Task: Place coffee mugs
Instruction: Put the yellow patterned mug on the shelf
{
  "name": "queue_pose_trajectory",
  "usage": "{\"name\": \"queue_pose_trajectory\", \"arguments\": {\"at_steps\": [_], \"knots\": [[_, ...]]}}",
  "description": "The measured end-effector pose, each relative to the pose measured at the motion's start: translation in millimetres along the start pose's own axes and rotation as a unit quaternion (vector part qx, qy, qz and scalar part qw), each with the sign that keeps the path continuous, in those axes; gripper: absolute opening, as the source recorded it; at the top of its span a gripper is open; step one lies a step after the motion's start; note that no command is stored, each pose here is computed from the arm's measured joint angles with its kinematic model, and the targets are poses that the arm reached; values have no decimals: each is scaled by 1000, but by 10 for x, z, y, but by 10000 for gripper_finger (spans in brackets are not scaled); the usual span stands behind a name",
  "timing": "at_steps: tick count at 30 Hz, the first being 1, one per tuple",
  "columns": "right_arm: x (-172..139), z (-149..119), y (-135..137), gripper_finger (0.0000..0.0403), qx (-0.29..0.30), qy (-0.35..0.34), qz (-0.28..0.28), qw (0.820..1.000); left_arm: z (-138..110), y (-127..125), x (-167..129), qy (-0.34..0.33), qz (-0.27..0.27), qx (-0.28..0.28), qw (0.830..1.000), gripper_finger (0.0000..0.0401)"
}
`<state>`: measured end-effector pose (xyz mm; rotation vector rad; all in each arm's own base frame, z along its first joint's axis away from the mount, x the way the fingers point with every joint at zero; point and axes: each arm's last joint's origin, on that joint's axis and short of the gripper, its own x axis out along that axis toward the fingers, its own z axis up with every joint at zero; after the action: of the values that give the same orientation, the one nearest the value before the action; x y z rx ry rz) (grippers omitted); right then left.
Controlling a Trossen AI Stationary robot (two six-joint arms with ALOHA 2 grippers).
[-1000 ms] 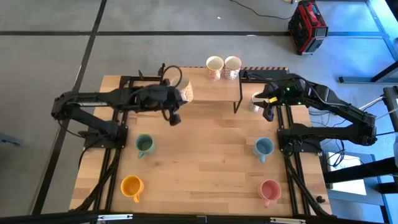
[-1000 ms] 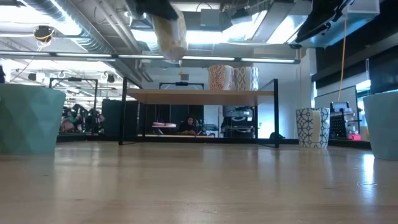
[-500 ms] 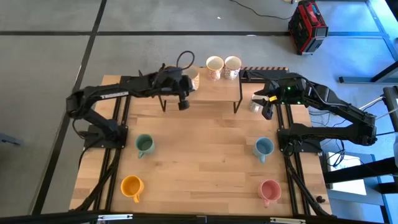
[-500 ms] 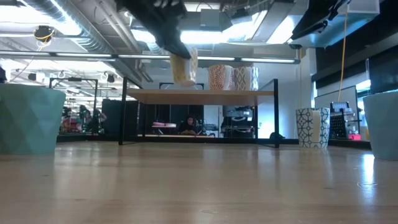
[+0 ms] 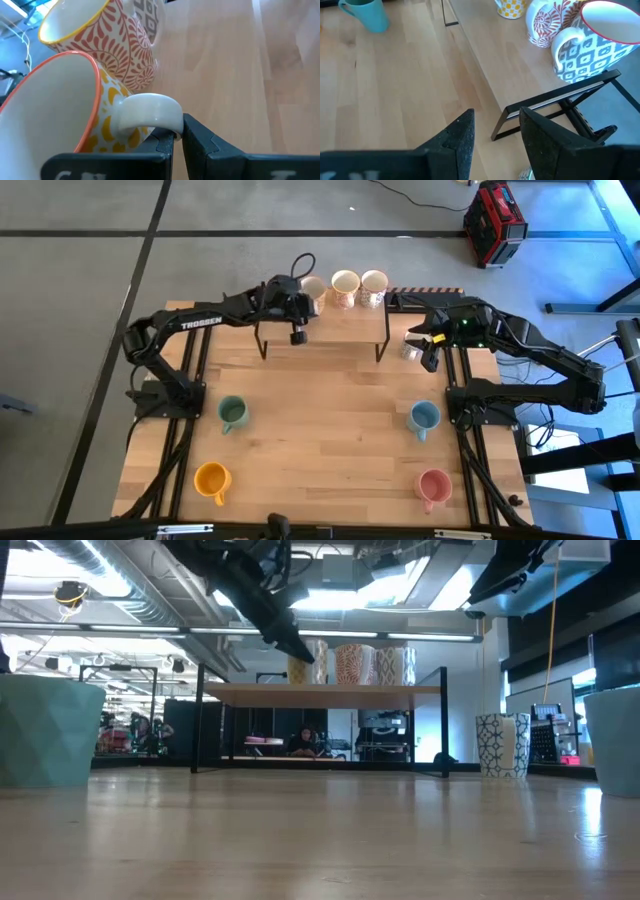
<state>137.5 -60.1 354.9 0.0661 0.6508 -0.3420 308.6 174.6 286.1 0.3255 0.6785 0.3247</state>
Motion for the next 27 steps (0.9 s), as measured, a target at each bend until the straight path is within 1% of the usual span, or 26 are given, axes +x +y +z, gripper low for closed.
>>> {"name": "queue_pose_trajectory", "arguments": {"at_steps": [4, 9, 11, 16, 20, 27], "knots": [[0, 0, 1, 147, 1, 0, 0, 1000, -12, 48, 3, -15, -11, 10, 1000, 15], [0, 0, 1, 147, 2, 0, 0, 1000, -53, 124, 0, -16, -8, 15, 1000, 15], [0, 1, 1, 147, 5, 0, 0, 1000, -62, 150, -3, -29, -24, 16, 999, 15], [35, 7, -1, 147, 7, 6, 1, 1000, -65, 139, 53, -40, -33, 39, 998, 15], [78, 13, -4, 147, 8, 14, 2, 1000, -64, 152, 47, -37, -22, 41, 998, 15], [171, 24, -6, 147, 8, 30, 6, 999, -86, 185, 45, -35, -20, 37, 999, 15]]}}
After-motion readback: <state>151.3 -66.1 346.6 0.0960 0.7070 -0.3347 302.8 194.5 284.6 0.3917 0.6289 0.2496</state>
